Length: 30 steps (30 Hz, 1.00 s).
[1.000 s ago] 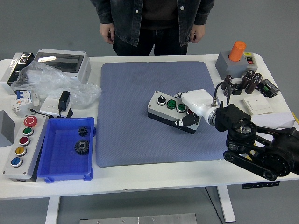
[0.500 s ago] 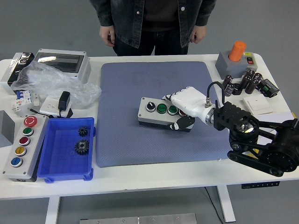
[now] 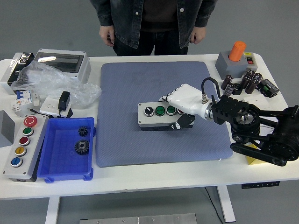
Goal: Pick up the button,place it on the desk,press the button,press the button
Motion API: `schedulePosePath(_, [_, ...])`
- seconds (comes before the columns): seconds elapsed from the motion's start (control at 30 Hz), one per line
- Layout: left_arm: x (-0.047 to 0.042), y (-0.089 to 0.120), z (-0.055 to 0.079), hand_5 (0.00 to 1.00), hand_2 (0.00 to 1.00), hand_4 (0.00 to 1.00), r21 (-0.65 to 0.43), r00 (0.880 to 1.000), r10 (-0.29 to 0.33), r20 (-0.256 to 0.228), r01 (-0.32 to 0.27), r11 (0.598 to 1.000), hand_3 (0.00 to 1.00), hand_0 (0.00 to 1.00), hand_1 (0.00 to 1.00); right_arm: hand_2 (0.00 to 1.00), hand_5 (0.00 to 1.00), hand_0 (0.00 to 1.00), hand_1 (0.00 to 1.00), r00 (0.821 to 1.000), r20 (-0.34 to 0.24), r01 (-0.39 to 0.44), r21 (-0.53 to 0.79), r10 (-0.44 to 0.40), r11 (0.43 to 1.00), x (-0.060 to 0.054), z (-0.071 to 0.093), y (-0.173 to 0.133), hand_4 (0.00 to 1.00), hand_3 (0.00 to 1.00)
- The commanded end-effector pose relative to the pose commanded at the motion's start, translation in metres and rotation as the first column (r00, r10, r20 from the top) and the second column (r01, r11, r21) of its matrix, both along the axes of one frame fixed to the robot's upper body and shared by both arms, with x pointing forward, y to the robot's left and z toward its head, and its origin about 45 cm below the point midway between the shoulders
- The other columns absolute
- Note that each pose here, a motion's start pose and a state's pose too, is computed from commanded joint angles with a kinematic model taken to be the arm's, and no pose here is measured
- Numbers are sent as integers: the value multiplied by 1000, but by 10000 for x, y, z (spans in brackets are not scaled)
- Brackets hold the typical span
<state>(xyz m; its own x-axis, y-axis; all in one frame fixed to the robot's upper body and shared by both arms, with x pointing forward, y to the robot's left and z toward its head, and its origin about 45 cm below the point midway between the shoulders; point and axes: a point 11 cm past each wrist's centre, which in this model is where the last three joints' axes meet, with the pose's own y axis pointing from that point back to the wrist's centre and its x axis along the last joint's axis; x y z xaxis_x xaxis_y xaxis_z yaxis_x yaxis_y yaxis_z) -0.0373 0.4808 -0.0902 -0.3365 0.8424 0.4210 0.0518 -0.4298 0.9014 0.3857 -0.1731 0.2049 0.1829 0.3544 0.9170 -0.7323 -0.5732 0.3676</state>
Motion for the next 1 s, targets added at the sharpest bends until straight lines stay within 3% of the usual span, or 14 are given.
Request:
schedulePosePath(0.07, [0, 2, 1, 361, 698, 793, 0, 1000, -1, 0, 1, 1000, 767, 708, 746, 675, 2, 540, 657, 1000, 2, 1, 0, -1, 1000, 15, 11, -1, 515, 603])
schedulePosePath(0.1, [-1, 1, 0, 373, 698, 796, 0, 1000, -1, 0, 1, 1000, 767, 708, 747, 715, 12, 594, 690, 1000, 4, 3, 3, -4, 1000, 27, 23, -2, 504, 608])
schedulePosePath(0.27, [10, 0, 0, 373, 698, 796, 1, 1000, -2, 3, 2, 1000, 767, 708, 747, 715, 12, 594, 690, 1000, 13, 1, 6, -1, 1000, 56, 54, 4, 504, 608])
schedulePosePath(0.3, [13, 1, 0, 373, 698, 797, 2, 1000, -2, 4, 2, 1000, 767, 709, 747, 728, 26, 666, 710, 1000, 12, 0, 5, 0, 1000, 56, 50, 6, 510, 605])
schedulePosePath(0.73, [46, 12, 4, 377, 698, 800, 7, 1000, -5, 17, 5, 1000, 767, 709, 748, 737, 31, 712, 720, 1000, 0, -1, -3, 1, 1000, 57, -27, 2, 516, 607])
schedulePosePath(1.0, [41, 8, 2, 377, 697, 800, 8, 1000, -7, 23, 7, 1000, 766, 710, 748, 745, 34, 723, 721, 999, -24, 44, 6, -44, 999, 77, -73, -59, 518, 610])
